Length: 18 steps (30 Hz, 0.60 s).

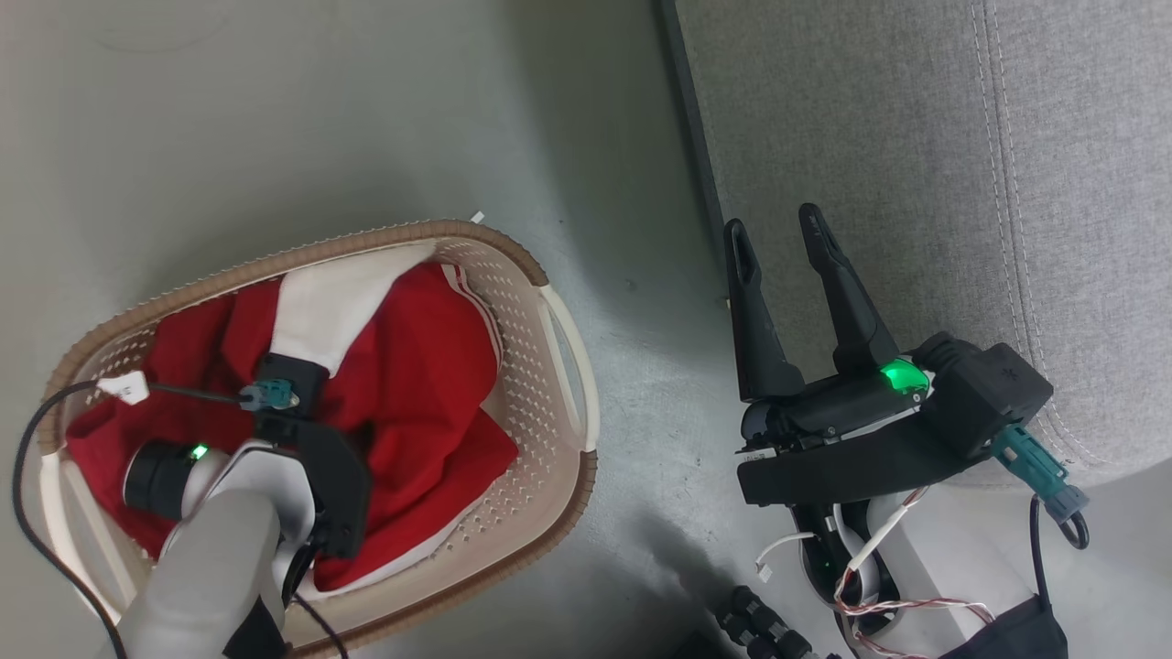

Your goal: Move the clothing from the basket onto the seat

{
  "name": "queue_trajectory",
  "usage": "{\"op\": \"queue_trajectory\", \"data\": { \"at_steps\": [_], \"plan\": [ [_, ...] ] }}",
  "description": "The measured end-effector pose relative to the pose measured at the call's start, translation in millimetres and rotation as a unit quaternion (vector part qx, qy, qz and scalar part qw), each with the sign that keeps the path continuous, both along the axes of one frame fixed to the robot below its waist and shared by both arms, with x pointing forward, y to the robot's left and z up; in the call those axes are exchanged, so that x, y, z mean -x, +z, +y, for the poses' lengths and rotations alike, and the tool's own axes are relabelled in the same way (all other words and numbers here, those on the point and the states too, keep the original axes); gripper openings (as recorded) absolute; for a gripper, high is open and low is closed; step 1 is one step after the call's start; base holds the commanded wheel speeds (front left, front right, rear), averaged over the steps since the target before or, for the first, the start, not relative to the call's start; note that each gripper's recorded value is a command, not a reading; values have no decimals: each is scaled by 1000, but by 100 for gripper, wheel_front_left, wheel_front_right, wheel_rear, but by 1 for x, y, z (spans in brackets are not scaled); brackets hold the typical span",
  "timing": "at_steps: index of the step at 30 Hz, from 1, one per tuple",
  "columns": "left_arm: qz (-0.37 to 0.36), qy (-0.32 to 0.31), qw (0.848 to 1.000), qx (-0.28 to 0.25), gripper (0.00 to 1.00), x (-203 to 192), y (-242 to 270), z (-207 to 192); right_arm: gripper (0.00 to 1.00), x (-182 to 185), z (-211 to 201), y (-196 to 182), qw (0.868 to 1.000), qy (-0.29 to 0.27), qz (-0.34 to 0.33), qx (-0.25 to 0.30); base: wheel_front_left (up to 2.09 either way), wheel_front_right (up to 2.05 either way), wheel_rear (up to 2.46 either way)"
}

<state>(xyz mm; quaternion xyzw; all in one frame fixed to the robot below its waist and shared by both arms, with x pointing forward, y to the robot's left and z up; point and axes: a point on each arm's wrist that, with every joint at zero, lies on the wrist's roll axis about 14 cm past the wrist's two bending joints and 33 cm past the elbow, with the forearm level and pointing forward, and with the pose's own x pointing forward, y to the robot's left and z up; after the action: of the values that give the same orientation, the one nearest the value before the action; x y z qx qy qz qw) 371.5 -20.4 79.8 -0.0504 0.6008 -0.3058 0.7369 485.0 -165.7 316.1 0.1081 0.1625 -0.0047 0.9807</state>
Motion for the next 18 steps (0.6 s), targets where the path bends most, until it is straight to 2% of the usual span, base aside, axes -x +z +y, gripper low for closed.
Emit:
{"op": "queue_trajectory", "data": {
  "at_steps": [8, 14, 15, 16, 18],
  "plan": [
    [31, -69, 996, -41, 100, 27, -15, 5, 100, 5, -4, -7, 1000, -8, 13, 4, 0, 0, 0],
    [34, -71, 995, -57, 100, 24, -18, 8, 100, 5, -5, -8, 1000, -10, 15, 6, 0, 0, 0],
    [36, -76, 995, -60, 87, 23, -18, 9, 100, 5, -5, -8, 1000, -10, 15, 6, 0, 0, 0],
    [39, -82, 994, -63, 69, 24, -18, 10, 100, 5, -5, -9, 1000, -10, 16, 6, 0, 0, 0],
    [40, -92, 993, -69, 22, 25, -19, 12, 100, 5, -5, -9, 1000, -10, 16, 6, 0, 0, 0]
  ]
}}
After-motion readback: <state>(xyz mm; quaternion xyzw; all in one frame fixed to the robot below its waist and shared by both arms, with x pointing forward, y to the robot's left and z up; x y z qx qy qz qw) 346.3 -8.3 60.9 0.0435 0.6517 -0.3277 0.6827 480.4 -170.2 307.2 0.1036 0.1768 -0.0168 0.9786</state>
